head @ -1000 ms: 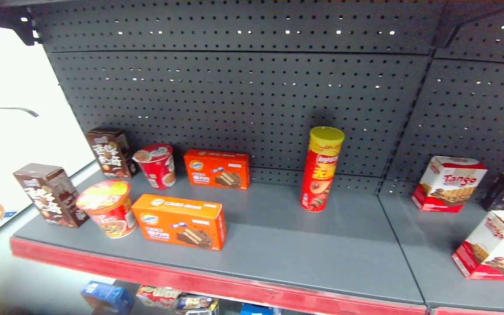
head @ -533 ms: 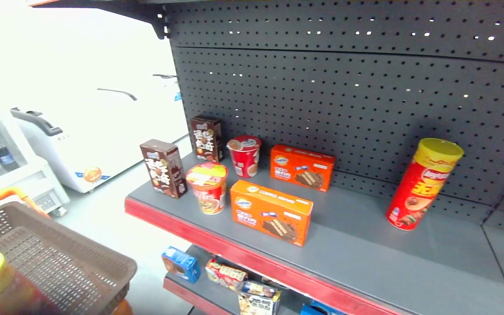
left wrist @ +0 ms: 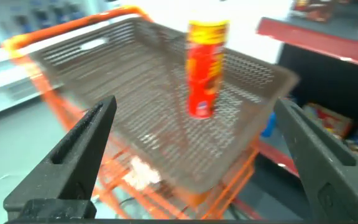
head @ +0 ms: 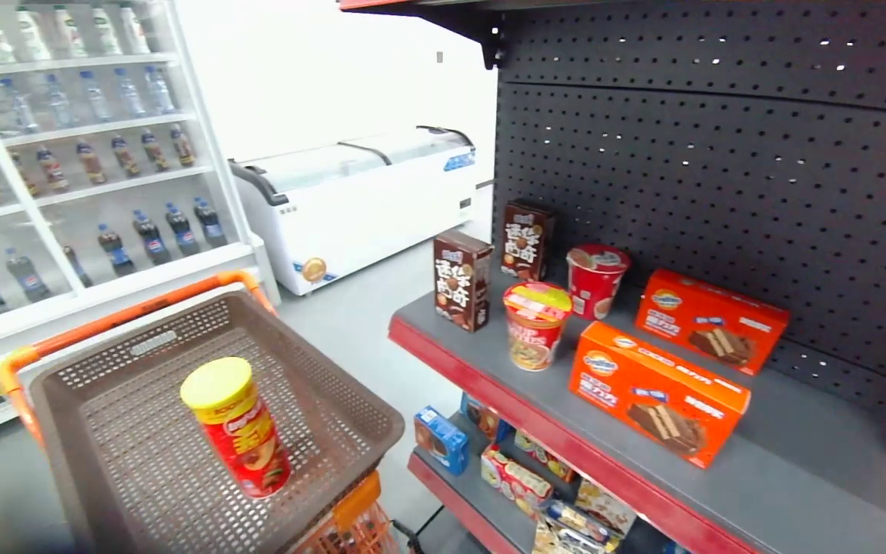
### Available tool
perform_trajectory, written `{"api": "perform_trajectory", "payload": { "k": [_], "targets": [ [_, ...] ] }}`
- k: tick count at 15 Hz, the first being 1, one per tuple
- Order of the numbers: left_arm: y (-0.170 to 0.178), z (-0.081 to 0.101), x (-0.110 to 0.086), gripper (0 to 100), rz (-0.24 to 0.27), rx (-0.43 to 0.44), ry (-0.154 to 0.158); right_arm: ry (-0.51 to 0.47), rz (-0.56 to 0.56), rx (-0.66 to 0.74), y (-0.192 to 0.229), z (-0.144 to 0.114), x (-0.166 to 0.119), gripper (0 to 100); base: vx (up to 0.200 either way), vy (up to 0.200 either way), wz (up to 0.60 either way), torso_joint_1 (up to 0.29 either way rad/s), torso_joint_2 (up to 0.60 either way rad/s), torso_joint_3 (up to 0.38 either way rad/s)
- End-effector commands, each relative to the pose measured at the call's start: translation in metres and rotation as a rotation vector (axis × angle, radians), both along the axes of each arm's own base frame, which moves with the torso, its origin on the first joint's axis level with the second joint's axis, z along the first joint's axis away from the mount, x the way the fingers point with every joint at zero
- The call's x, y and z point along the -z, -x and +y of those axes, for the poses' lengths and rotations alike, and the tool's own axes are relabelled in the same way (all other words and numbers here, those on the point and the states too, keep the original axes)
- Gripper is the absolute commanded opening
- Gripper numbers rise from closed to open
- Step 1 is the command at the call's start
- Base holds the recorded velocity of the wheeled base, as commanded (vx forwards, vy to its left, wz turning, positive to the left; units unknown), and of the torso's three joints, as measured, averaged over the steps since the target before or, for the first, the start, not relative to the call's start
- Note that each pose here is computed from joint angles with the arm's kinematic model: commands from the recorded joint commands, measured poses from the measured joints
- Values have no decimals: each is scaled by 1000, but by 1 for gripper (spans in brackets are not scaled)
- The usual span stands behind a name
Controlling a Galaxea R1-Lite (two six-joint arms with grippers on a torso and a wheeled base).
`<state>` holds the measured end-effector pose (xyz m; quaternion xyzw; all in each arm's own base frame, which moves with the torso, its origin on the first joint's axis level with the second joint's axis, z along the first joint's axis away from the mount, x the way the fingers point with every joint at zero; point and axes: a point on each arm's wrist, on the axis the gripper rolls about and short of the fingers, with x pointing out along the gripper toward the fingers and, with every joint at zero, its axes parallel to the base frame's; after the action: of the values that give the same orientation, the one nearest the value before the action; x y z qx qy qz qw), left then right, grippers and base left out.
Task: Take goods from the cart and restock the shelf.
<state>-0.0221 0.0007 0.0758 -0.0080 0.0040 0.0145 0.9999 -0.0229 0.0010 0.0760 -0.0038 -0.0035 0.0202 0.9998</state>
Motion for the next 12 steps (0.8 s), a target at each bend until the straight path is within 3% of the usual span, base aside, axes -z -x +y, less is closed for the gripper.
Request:
{"api": "perform_trajectory", "payload": {
  "k": [1,4,6,7,8,9,10,12],
  "targets": [
    [0,0,0,100,1,-2,1,0,1,-1,0,0,0,100,0,0,600,2,-2,2],
    [0,1,-1,100,-6,-26,-12,-1,-1,1,0,0,0,100,0,0,0,0,0,0],
    [7,1,-26,100,-49,-44,-133,-1,-1,1,0,0,0,100,0,0,0,0,0,0],
    [8,2,-53,100,16,-20,-152,-1,-1,1,0,0,0,100,0,0,0,0,0,0],
    [6,2,-74,100,57,-13,-152,-1,-1,1,0,0,0,100,0,0,0,0,0,0],
    [1,2,-85,100,101,-9,-153,-1,-1,1,0,0,0,100,0,0,0,0,0,0],
    [-15,1,-104,100,190,-3,-149,-1,-1,1,0,0,0,100,0,0,0,0,0,0],
    [-36,1,-115,100,269,6,-138,-3,-1,1,0,0,0,100,0,0,0,0,0,0]
  ]
}}
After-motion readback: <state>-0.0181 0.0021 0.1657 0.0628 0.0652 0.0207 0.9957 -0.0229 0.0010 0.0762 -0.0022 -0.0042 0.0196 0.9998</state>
